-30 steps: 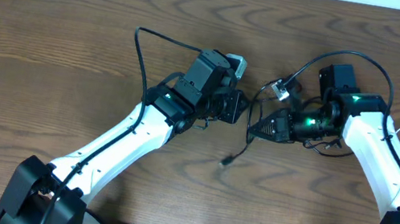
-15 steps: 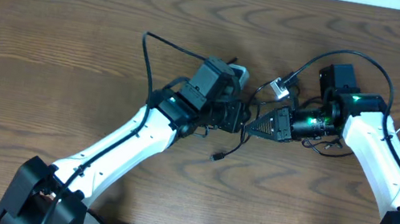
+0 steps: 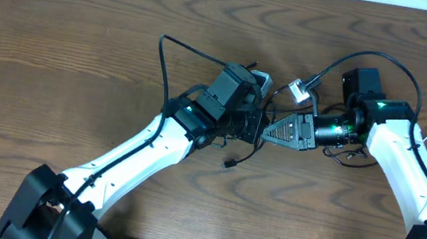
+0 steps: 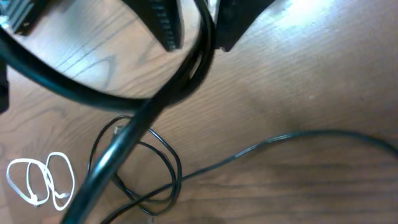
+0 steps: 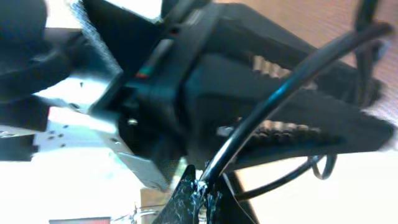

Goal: Untangle cables

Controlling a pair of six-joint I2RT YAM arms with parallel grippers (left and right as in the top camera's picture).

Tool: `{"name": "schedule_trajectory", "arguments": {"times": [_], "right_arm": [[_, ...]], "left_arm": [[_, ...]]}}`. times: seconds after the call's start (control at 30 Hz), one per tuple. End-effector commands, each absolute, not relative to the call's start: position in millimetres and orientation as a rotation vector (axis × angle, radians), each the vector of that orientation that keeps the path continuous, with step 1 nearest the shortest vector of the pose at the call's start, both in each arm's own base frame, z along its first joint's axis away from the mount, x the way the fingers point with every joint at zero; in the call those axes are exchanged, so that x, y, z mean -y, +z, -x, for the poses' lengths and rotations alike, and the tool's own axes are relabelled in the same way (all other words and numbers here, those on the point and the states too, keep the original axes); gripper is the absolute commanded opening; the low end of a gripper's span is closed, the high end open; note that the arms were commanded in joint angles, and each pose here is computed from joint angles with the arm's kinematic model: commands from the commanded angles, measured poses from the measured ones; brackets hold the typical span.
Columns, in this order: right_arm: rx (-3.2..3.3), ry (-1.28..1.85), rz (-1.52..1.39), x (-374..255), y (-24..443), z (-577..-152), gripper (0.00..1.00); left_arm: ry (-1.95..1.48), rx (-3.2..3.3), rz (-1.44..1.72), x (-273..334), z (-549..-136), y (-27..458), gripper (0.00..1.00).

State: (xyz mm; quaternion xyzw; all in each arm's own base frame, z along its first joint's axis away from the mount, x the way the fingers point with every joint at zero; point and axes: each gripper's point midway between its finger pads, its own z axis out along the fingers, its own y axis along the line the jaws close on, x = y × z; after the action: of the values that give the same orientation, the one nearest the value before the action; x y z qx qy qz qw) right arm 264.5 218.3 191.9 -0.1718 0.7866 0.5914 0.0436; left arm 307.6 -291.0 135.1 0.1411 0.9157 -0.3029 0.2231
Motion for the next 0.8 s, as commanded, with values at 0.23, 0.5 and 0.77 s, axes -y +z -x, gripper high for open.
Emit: {"name": "schedule_trajectory", "arguments": {"times": [0.23,0.5,0.77], "right_arm": [[-2.490,1.684,0.555,-213.5,178.3,-260.6,0.01],[-3.128,0.299,0.071,-87.9,76.0,-275.1,0.03],[-2.929,0.934,0.313,-156.5,105.1,-280.5,0.23]], "left_arm": [[-0.821,-2.502,-0.349,279.9,-323.6,140.3,0.07],[-1.057,-2.421,-0.259,263.7,-320.6,193.7,0.07],[-1.103,-2.448,-0.131,262.3,-318.9,198.7,0.07]]}}
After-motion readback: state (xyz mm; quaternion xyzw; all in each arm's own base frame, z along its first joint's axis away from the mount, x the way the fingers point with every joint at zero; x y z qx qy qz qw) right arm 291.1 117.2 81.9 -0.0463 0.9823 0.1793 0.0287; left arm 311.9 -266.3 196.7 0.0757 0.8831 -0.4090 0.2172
